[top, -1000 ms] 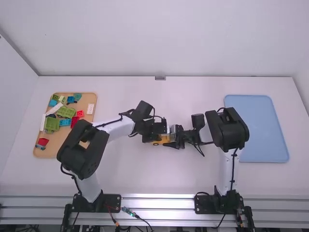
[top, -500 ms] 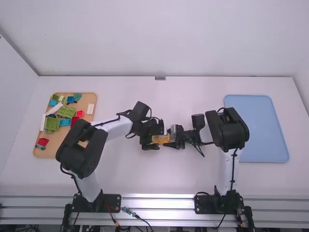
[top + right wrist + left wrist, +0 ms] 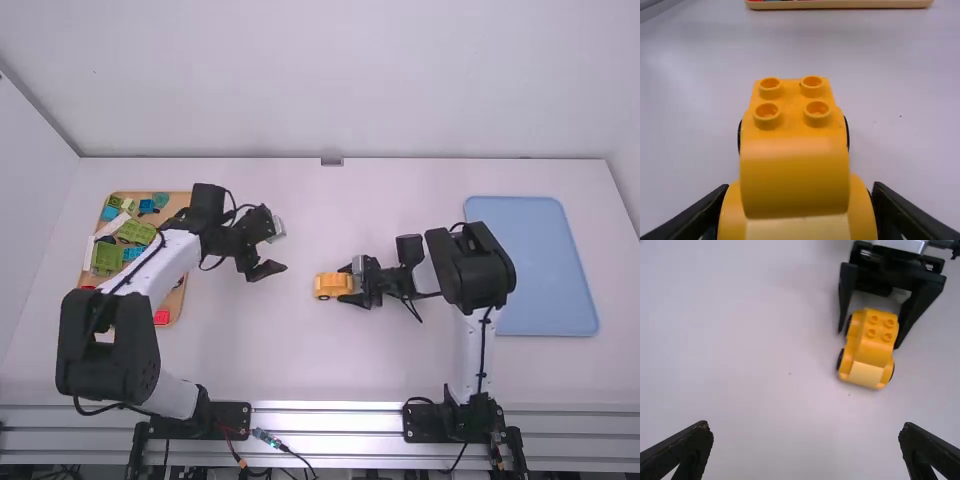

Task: Assemble lego blocks to make yellow taxi

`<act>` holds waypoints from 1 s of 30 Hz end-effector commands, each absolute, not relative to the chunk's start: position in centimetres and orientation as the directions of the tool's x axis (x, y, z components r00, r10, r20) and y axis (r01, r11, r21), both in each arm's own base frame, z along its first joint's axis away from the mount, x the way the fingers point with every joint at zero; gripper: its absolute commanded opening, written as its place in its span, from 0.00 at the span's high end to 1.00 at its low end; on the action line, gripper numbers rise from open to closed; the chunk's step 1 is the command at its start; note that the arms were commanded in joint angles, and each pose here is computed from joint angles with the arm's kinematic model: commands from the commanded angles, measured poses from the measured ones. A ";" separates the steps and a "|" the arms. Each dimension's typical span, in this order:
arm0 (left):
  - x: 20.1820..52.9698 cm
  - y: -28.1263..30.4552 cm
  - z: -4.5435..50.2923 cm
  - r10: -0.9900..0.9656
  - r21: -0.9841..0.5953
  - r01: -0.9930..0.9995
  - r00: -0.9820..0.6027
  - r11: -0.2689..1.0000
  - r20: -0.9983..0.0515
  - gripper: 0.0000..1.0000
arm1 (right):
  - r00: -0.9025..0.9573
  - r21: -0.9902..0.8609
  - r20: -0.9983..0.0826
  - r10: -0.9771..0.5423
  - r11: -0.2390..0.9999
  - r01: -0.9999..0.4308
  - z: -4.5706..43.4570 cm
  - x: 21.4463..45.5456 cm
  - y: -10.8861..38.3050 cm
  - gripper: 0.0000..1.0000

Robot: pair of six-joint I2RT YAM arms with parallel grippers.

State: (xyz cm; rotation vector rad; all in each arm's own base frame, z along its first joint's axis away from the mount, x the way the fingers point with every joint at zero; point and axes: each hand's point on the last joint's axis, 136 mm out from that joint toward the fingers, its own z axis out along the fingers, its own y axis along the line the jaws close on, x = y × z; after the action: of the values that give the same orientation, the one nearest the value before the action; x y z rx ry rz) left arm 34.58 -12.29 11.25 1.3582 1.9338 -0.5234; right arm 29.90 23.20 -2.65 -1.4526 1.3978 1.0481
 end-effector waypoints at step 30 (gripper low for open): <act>33.3 -11.9 10.3 0.620 0.057 0.929 -0.197 0.366 -0.759 0.01 | -0.035 0.044 -0.957 -0.288 -0.025 -0.999 -1.4 31.4 25.3 0.53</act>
State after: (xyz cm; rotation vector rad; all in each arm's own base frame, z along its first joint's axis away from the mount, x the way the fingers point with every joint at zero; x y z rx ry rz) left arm 33.75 -11.76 9.96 1.3283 1.9410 -0.5517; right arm 30.48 25.84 -2.06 -1.4733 1.4191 1.0844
